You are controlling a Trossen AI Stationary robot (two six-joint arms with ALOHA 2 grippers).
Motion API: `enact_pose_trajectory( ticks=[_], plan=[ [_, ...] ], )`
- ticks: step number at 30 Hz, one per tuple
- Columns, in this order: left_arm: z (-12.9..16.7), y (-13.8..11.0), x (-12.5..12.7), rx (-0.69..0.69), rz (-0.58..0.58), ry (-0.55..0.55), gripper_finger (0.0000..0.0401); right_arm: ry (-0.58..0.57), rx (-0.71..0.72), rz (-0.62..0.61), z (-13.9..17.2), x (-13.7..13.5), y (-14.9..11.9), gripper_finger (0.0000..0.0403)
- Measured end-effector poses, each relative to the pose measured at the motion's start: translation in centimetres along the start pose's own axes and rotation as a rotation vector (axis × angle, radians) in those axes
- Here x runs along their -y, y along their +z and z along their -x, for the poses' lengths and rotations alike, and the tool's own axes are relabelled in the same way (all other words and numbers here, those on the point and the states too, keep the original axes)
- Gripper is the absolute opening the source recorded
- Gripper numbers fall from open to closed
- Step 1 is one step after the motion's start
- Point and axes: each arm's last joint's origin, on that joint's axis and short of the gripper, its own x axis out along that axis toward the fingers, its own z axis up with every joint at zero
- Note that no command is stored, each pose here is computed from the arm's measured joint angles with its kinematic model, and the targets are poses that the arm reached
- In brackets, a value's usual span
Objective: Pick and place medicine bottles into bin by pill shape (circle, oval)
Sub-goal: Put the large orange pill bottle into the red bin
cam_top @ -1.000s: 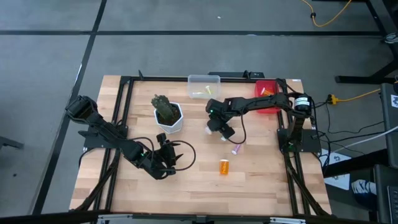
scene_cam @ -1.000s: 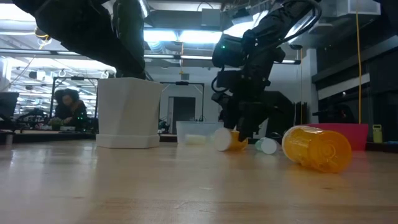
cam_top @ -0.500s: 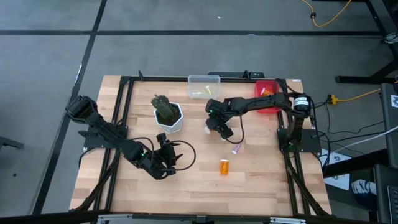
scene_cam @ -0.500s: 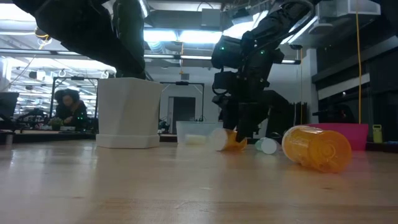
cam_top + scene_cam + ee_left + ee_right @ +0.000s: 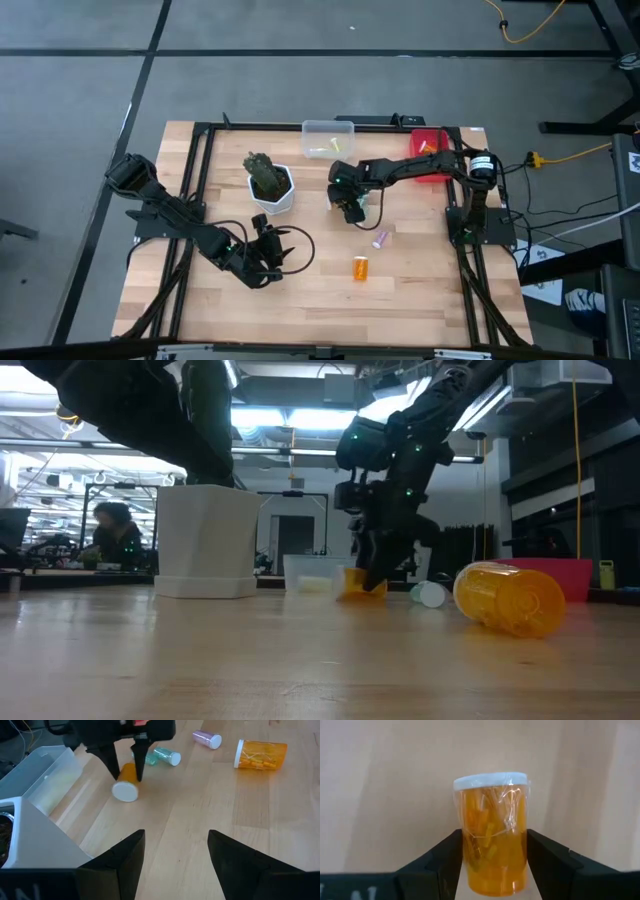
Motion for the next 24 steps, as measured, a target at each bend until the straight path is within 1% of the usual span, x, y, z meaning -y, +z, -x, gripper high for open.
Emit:
enact_pose_trajectory(
  ticks=[4, 7, 10, 14, 17, 19, 24],
  plan=[
    [0.0, 0.0, 0.0, 0.0, 0.0, 0.0, 0.0211, -0.094, -0.019, -0.087, -0.1, 0.3, 0.0, 0.0204],
    [0.0, 0.0, 0.0, 0.0, 0.0, 0.0, 0.0211, -0.179, -0.04, -0.093, -0.1, 0.6, 0.0, 0.0204],
    [0.0, 0.0, 0.0, 0.0, 0.0, 0.0, 0.0211, -0.284, -0.053, -0.105, 0.0, 1.0, 0.0, 0.0204],
    [0.0, 0.0, 0.0, 0.0, -0.001, 0.0, 0.0211, -0.431, -0.112, -0.177, 0.6, 1.3, -0.3, 0.0204],
    [0.0, 0.0, 0.0, 0.0, -0.001, 0.0, 0.0211, -0.548, -0.17, -0.221, 2.1, 1.6, -0.2, 0.0204],
    [0.0, 0.0, 0.0, 0.0, -0.001, 0.001, 0.0211, -0.605, -0.204, -0.254, 3.3, 1.7, -0.2, 0.0204],
    [0.0, 0.0, 0.0, 0.0, -0.001, 0.001, 0.0211, -0.682, -0.298, -0.307, 6.1, 1.4, -1.2, 0.0204]
  ],
)
